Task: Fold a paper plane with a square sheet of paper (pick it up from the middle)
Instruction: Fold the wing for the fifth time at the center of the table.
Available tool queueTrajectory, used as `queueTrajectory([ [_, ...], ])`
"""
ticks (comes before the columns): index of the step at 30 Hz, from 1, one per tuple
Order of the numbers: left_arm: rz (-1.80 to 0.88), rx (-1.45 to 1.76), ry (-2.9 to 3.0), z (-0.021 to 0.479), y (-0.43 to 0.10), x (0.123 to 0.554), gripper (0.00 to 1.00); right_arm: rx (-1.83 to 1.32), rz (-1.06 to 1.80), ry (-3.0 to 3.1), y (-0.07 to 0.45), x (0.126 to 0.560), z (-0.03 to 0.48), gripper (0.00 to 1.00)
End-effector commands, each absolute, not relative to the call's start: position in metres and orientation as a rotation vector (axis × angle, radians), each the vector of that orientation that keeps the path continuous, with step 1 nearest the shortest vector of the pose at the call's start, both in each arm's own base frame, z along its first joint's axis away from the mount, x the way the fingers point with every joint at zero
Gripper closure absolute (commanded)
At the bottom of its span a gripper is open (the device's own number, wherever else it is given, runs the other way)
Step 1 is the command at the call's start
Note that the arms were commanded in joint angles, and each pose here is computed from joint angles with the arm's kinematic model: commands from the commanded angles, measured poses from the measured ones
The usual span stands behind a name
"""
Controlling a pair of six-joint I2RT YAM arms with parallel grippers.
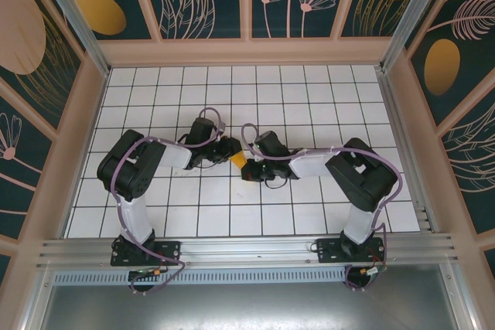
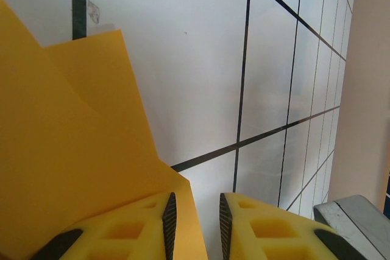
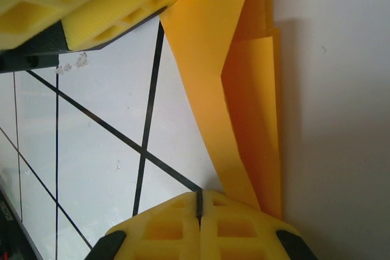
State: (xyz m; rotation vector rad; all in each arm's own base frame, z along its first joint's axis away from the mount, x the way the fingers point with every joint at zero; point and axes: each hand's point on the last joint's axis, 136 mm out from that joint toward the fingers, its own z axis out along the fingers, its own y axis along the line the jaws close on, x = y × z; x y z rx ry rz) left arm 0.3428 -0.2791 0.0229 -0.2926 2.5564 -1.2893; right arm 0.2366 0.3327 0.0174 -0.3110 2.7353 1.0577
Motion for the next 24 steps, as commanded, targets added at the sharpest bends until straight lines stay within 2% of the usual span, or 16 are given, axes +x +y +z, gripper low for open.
queueTrajectory([
  [1,-0.919,-0.454,2.804,-0.063,-0.232,0.312,0.72,-0.280,1.039,2.781,0.317,0.223,0.007,0.94],
  [9,-0.913,-0.453,2.811,-0.065,-0.231,0.312,0.72,-0.170,1.119,2.793,0.292,0.203,0.004,0.92],
  [12,-0.932,-0.445,2.801,-0.061,-0.234,0.313,0.72,-0.183,1.155,2.755,0.292,0.202,0.017,0.91],
  [18,-0.981,-0.432,2.782,-0.055,-0.239,0.314,0.71,-0.249,1.302,2.538,0.324,0.232,0.079,0.95],
  [24,-1.008,-0.436,2.771,-0.051,-0.241,0.315,0.70,-0.195,1.236,2.553,0.345,0.268,0.070,0.96],
])
